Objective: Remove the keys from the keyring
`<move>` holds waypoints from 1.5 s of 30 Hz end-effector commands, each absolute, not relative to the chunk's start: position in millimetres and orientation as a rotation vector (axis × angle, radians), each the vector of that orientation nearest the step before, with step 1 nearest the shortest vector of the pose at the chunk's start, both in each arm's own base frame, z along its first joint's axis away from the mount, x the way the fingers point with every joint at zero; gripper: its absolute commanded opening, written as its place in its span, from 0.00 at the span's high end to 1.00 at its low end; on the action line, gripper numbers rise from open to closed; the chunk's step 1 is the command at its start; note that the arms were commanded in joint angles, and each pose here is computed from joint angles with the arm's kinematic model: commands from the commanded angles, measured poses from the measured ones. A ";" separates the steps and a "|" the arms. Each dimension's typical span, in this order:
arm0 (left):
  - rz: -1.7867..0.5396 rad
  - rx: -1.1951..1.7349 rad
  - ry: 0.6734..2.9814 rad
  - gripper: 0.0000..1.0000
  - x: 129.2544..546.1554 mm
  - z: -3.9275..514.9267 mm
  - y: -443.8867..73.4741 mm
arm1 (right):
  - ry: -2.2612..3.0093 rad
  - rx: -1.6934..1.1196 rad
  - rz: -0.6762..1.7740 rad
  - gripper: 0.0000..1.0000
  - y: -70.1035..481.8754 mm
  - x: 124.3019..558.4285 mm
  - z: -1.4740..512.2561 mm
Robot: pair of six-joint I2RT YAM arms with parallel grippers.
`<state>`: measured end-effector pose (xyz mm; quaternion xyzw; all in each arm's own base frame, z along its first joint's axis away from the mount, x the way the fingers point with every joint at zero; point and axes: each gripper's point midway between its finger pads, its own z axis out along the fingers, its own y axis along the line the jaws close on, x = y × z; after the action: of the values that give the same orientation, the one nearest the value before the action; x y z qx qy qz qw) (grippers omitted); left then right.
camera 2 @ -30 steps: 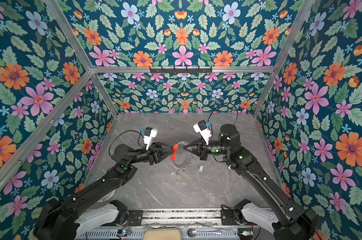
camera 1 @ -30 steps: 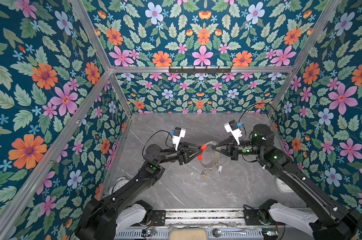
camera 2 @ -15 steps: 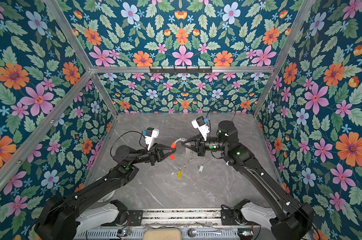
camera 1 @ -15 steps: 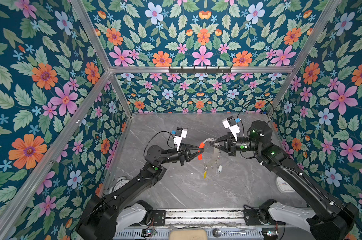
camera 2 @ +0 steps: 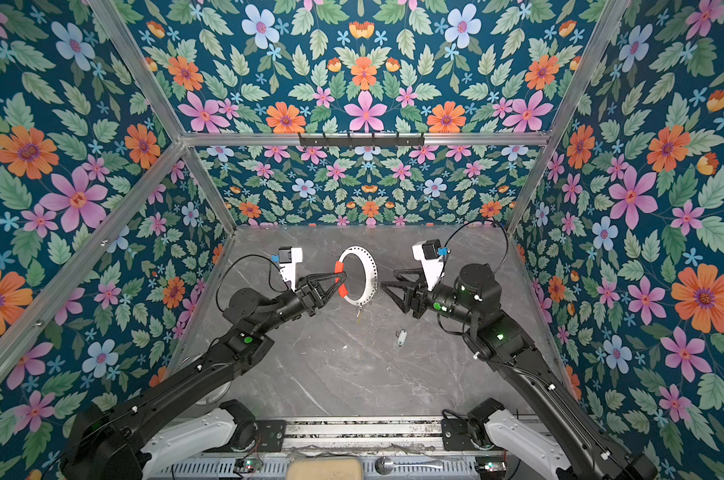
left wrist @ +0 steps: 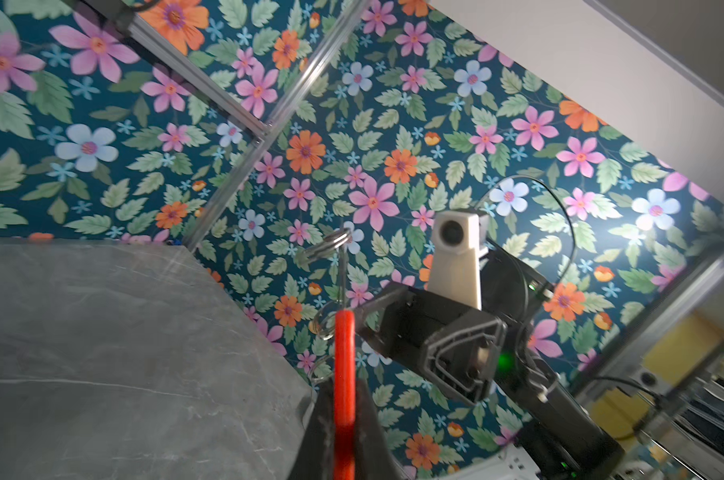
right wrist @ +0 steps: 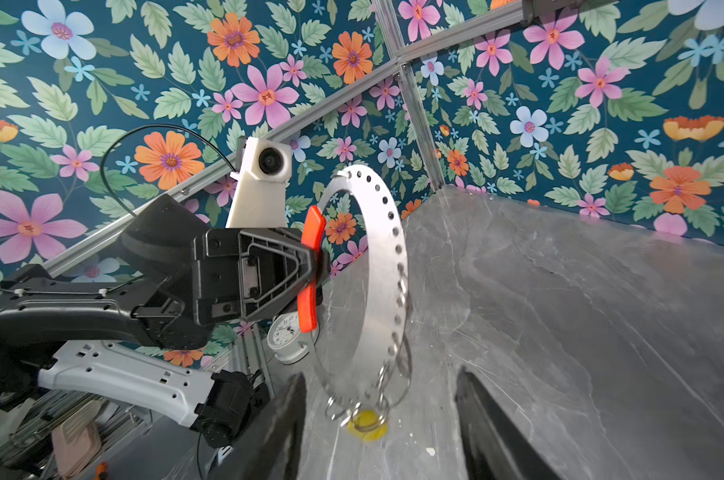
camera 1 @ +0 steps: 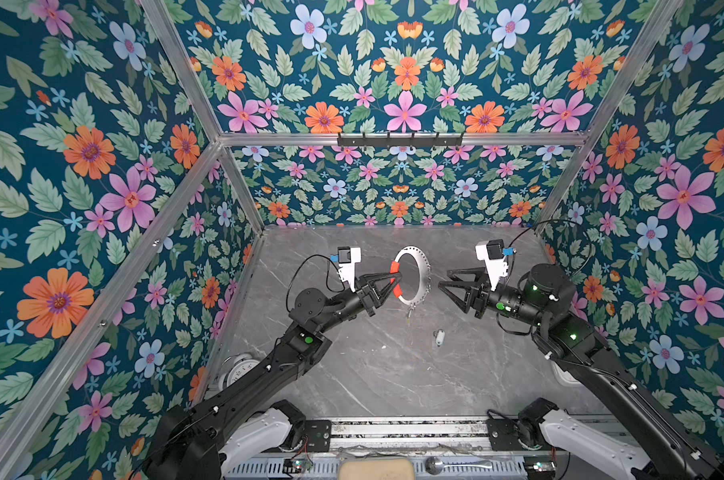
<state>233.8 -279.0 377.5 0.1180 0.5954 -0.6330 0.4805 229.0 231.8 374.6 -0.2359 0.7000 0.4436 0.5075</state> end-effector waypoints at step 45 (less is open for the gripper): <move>-1.278 0.109 1.474 1.00 252.2 383.1 -273.6 | 1.784 -0.723 0.992 0.86 296.1 244.6 314.4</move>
<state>252.0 -275.1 377.6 0.0453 0.6323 -0.5433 0.5504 241.0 295.4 303.3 -0.2941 0.7406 0.4054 0.4479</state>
